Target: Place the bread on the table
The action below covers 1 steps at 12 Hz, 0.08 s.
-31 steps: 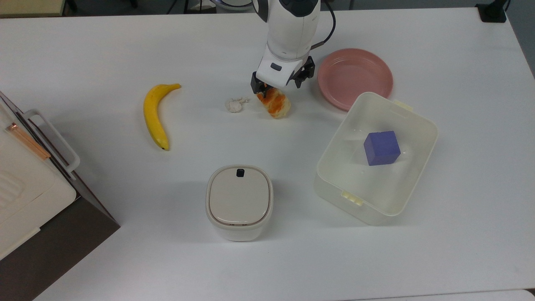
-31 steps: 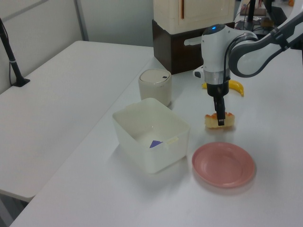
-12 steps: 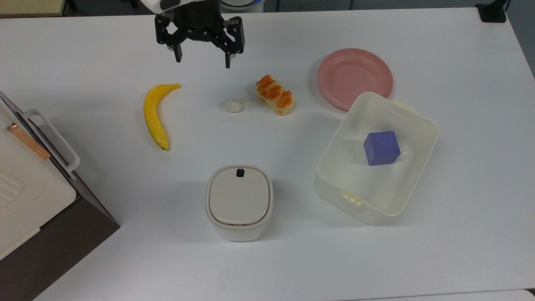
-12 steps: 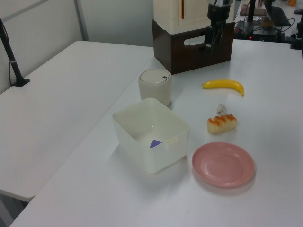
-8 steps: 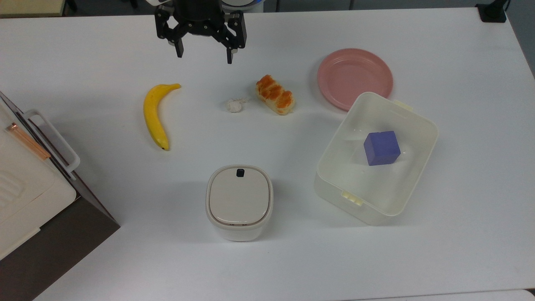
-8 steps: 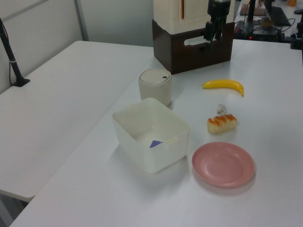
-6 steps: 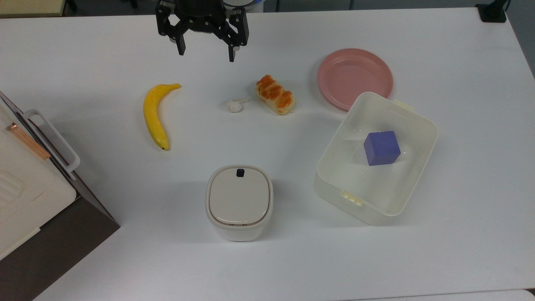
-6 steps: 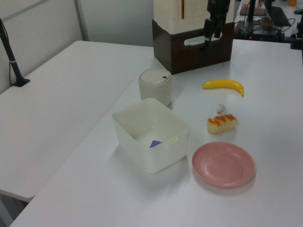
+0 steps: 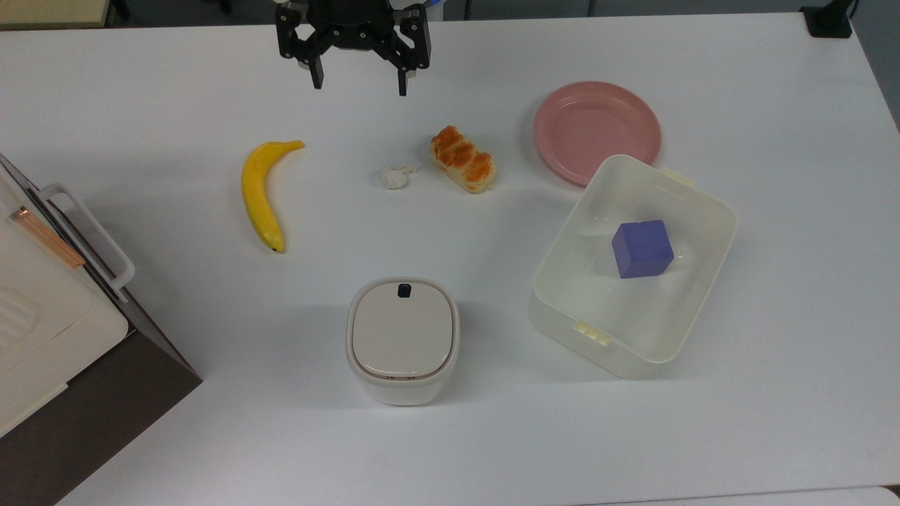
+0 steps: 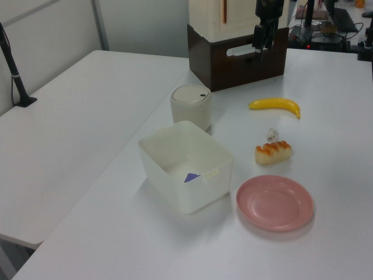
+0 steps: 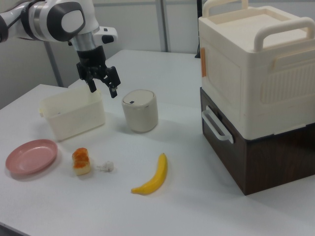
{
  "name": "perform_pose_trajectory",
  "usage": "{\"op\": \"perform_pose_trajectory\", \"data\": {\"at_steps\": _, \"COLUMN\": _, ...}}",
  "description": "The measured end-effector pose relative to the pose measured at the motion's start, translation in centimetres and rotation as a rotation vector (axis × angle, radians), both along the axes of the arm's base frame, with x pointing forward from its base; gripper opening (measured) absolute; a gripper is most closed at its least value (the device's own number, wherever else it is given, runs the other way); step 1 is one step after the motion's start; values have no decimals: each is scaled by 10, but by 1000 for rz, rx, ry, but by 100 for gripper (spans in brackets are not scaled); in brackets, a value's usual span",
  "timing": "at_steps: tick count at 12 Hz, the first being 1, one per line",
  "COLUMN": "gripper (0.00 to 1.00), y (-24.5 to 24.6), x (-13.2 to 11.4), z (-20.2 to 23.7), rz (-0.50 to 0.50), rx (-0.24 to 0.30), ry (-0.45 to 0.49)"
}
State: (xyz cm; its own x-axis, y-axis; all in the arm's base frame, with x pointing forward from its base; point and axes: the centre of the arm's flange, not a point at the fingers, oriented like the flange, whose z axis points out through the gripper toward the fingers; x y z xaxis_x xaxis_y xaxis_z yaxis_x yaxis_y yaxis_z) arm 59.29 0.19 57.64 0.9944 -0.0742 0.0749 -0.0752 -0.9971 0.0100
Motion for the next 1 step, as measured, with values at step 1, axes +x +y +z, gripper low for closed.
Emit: {"op": "perform_pose_trajectory", "data": {"at_steps": 1, "gripper": 100, "y": 2, "x": 0, "z": 0, "rz": 3, "rx": 0, "ry": 2}}
